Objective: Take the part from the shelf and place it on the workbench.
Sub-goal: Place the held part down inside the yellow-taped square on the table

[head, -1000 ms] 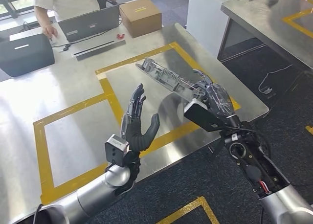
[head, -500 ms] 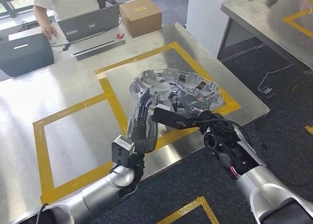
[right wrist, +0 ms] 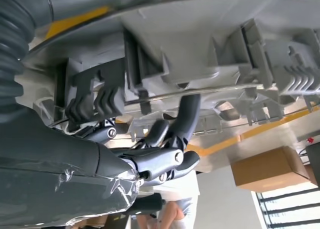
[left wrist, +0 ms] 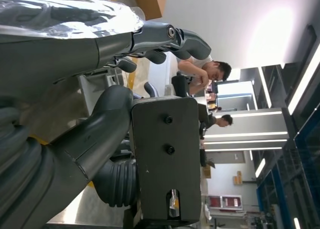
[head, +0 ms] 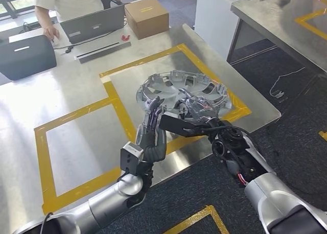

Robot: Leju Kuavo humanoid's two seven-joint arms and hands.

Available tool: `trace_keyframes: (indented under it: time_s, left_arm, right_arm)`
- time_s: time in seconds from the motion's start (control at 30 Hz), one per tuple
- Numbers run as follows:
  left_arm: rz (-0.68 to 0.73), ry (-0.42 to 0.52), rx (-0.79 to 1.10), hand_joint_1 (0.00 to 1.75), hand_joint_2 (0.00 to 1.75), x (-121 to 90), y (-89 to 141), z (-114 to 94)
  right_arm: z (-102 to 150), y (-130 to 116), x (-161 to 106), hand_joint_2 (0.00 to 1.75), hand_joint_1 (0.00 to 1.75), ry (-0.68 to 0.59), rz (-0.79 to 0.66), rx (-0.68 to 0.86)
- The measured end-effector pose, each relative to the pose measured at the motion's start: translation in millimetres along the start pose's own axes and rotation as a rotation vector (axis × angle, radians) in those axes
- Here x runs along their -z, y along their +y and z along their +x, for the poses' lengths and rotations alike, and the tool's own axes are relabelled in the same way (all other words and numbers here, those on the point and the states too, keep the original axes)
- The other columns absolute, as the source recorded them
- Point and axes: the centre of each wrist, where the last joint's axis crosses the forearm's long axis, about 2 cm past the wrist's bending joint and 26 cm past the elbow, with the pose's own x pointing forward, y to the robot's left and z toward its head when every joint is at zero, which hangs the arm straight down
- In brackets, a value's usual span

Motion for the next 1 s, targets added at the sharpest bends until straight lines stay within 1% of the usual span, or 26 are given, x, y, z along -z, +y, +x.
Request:
trace_keyframes:
  time_s: [0.4, 0.53, 0.6, 0.73, 0.83, 1.0]
  left_arm:
    - [0.012, -0.002, -0.007, 0.0, 1.75, 2, -2, -1]
    - [0.012, -0.005, -0.006, 0.0, 1.75, 4, -2, -1]
    - [0.011, -0.009, -0.007, 0.0, 1.75, 5, -2, -1]
    - [0.01, -0.019, -0.006, 0.0, 1.75, 9, -3, 0]
    - [0.018, -0.024, 0.005, 0.0, 1.75, 10, -2, 0]
    - [0.022, -0.026, 0.015, 0.0, 1.75, 9, -1, 0]
  right_arm:
    - [-4, 1, -1, 0.0, 0.0, 0.027, -0.026, 0.009]
    - [-5, 2, -2, 0.0, 0.0, 0.032, -0.031, 0.037]
    - [-6, 2, -2, 0.0, 0.0, 0.039, -0.01, 0.1]
    - [-14, 2, -6, 0.0, 0.0, 0.041, 0.063, 0.337]
    - [-21, -1, -9, 0.0, 0.0, 0.026, 0.036, 0.488]
    - [-28, -8, -12, 0.0, 0.0, 0.015, -0.015, 0.567]
